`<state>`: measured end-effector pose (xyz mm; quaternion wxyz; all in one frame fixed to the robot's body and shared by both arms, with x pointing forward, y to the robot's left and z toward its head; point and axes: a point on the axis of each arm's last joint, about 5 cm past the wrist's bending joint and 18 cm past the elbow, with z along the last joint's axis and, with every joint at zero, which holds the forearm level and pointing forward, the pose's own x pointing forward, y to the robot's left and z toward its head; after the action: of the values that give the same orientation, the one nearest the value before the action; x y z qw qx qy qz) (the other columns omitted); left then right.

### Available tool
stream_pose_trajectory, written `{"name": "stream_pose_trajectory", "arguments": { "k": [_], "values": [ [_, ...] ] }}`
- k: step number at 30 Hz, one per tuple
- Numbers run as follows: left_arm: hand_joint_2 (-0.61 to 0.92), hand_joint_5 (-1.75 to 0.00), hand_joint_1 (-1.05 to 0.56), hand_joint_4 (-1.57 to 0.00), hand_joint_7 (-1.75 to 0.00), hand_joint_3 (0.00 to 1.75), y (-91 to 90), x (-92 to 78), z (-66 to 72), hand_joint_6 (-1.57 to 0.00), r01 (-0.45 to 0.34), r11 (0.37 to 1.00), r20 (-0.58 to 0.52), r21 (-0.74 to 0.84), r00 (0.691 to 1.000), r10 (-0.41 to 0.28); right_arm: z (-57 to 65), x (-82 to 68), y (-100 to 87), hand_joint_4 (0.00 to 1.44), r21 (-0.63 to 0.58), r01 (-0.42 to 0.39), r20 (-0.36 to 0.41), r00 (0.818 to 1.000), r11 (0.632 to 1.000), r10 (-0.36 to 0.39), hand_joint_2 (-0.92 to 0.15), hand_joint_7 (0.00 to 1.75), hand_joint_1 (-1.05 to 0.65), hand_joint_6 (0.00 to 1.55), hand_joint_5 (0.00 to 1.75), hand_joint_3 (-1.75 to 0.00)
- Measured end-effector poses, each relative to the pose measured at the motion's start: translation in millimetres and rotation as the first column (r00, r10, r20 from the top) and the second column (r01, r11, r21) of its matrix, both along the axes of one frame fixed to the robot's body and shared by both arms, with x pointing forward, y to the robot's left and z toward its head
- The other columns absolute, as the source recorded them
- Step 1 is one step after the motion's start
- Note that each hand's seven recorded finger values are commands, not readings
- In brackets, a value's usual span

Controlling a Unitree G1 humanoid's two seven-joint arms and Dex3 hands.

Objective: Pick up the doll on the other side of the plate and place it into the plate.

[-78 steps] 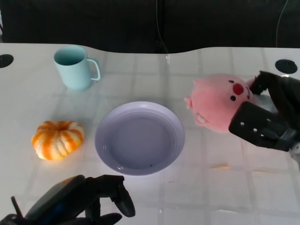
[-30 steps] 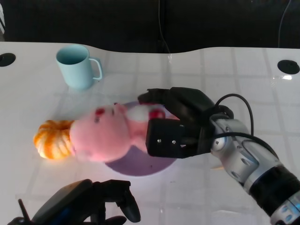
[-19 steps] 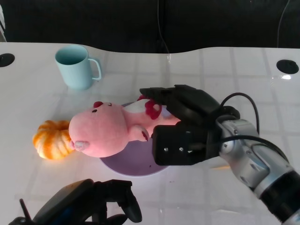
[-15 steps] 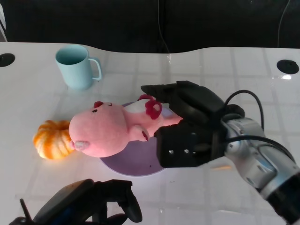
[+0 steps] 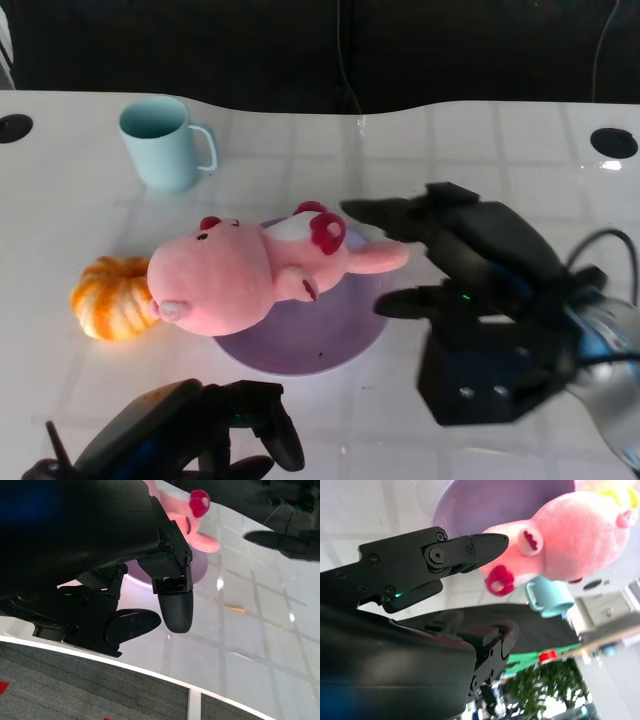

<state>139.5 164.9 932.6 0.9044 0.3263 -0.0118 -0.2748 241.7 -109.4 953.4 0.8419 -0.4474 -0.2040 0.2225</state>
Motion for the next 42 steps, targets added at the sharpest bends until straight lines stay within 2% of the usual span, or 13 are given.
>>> {"name": "stream_pose_trajectory", "arguments": {
  "k": [6, 11, 12, 15, 18, 20, 23, 30, 33, 38, 42],
  "values": [
    [0.82, -1.73, -0.14, -0.69, -1.12, 0.6, -0.4, -0.3, -0.1, -0.69, -0.001, 1.0, -0.001, -0.004, 1.0, 0.001, -8.7, -20.9, -22.0, 0.74, 0.128, 0.054, -0.025, 0.998, 0.99, -0.051, -0.92, 0.33, -0.24, 0.87, 1.08, -0.06],
    [0.85, -1.67, -0.15, -0.66, -1.12, 0.57, -0.4, -0.4, -0.2, -0.67, -0.003, 1.0, -0.004, -0.004, 1.0, 0.003, -10.0, -34.6, -38.4, 0.87, 0.164, 0.1, -0.044, 0.995, 0.981, -0.094, -0.89, 0.45, -0.09, 1.03, 1.25, -0.08],
    [0.86, -1.67, -0.15, -0.67, -1.12, 0.56, -0.3, -0.3, -0.2, -0.67, -0.004, 1.0, -0.004, -0.003, 1.0, 0.004, -10.3, -37.1, -40.7, 0.88, 0.174, 0.105, -0.052, 0.994, 0.979, -0.097, -0.87, 0.5, -0.05, 1.06, 1.33, -0.16],
    [0.86, -1.69, -0.14, -0.68, -1.12, 0.55, -0.1, 0.1, 0.1, -0.68, -0.003, 1.0, -0.002, -0.001, 1.0, 0.003, -12.4, -44.7, -48.3, 0.93, 0.195, 0.125, -0.086, 0.99, 0.973, -0.11, -0.49, 0.69, -0.01, 1.06, 1.44, -0.94],
    [0.85, -1.71, -0.15, -0.68, -1.13, 0.56, 0.3, 0.4, 0.4, -0.67, -0.004, 1.0, 0.0, 0.002, 1.0, 0.004, -13.3, -52.1, -54.0, 0.98, 0.194, 0.136, -0.115, 0.987, 0.972, -0.116, -0.34, 0.83, 0.02, 1.04, 1.43, -1.25],
    [0.85, -1.73, -0.14, -0.68, -1.13, 0.56, 0.7, 0.5, 0.6, -0.67, -0.006, 1.0, 0.0, 0.002, 1.0, 0.006, -12.3, -57.6, -57.9, 0.96, 0.181, 0.142, -0.129, 0.984, 0.973, -0.12, -0.3, 0.97, 0.02, 1.0, 1.52, -1.33],
    [0.84, -1.73, -0.14, -0.68, -1.14, 0.57, 1.3, 0.8, 0.9, -0.67, -0.006, 1.0, 0.003, 0.003, 1.0, 0.006, -10.0, -65.6, -61.8, 0.93, 0.152, 0.149, -0.154, 0.98, 0.977, -0.125, -0.3, 1.15, 0.0, 0.94, 1.65, -1.34],
    [0.85, -1.74, -0.15, -0.7, -1.13, 0.56, 2.9, 1.1, 1.5, -0.67, -0.01, 1.0, 0.004, 0.005, 1.0, 0.01, -9.1, -85.2, -68.5, 0.88, 0.125, 0.185, -0.212, 0.965, 0.975, -0.155, -0.32, 1.37, 0.02, 0.84, 1.74, -1.32],
    [0.85, -1.75, -0.15, -0.71, -1.14, 0.56, 3.2, 1.2, 1.8, -0.67, -0.009, 1.0, 0.006, -0.001, 1.0, 0.009, -9.2, -86.8, -71.1, 0.87, 0.116, 0.208, -0.238, 0.955, 0.971, -0.176, -0.33, 1.4, -0.01, 0.8, 1.75, -1.32],
    [0.85, -1.75, -0.15, -0.72, -1.13, 0.56, 3.3, 1.2, 1.7, -0.67, -0.009, 1.0, 0.006, -0.001, 1.0, 0.009, -10.2, -85.6, -73.5, 0.81, 0.089, 0.209, -0.264, 0.948, 0.974, -0.179, -0.41, 1.39, -0.01, 0.78, 1.74, -1.19],
    [0.85, -1.75, -0.16, -0.71, -1.12, 0.56, 3.5, 1.2, 1.7, -0.67, -0.009, 1.0, 0.006, 0.001, 1.0, 0.009, -14.8, -82.0, -76.9, 0.79, 0.059, 0.212, -0.289, 0.939, 0.975, -0.187, -0.43, 1.37, -0.04, 0.78, 1.71, -1.15]
  ]
}}
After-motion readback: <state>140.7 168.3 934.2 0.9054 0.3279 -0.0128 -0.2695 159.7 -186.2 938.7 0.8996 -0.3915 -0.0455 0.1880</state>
